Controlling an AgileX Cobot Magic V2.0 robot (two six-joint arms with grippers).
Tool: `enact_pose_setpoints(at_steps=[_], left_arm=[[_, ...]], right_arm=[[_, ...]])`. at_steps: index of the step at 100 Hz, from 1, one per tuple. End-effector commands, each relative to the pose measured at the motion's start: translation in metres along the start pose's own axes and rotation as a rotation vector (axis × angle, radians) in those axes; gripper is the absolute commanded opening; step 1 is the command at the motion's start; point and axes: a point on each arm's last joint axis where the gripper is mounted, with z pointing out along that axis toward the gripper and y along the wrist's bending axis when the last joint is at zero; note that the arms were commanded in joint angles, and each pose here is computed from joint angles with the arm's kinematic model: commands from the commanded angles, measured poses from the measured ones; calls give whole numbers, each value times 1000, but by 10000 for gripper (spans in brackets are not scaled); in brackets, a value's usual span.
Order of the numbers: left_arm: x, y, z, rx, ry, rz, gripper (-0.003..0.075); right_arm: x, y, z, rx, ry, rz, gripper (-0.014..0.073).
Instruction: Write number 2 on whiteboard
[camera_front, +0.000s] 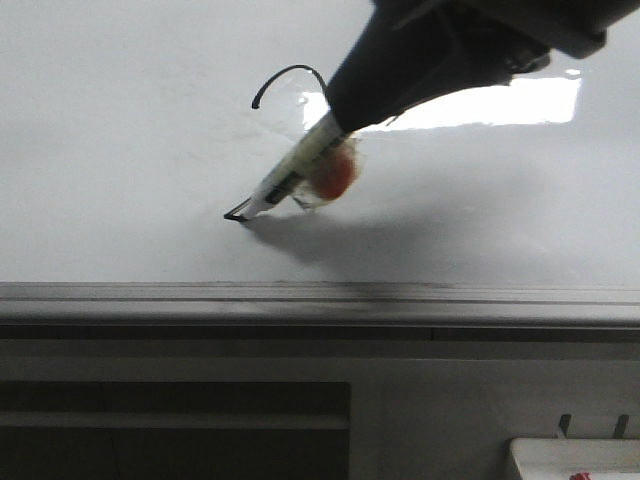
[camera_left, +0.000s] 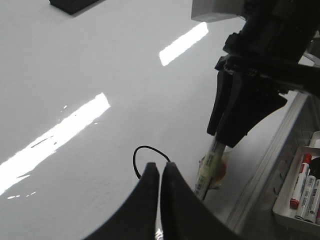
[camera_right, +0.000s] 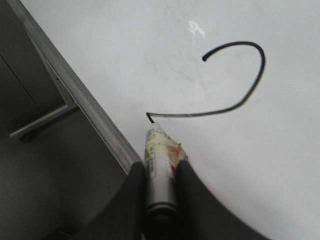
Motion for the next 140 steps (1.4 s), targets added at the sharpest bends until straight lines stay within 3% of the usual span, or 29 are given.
enact_pose_setpoints(at_steps=[1,21,44,61,101,108,125,140], left_arm=[[-15,4,1,-10,-96,-27,-20],[-15,4,1,-10,-96,-27,-20],[-15,4,1,-9,-99,-27,-20],[-15,4,1,-9,-99,-27,-20],[-14,3,1,0,-88,-9,-15],[-14,0,3,33,-87,29,43],[-8,-13,14,143,-51,72,298],[2,-21,29,208,16,57,332]], right_arm=[[-7,-13,-20,67,-37,-46,-50],[3,-20,-49,100,20,-17,-50],[-1,-17,-63,114,-105,-27,-50],[-15,4,-80,46,-280,-108,-51],[-23,38,-68,-112,-309,-180,-51],[-27,42,-64,-132,-279,-190,-51],[-40,46,-53,-150,-204,-227,-51],[-50,49,-47,-167,-132,-241,-51]])
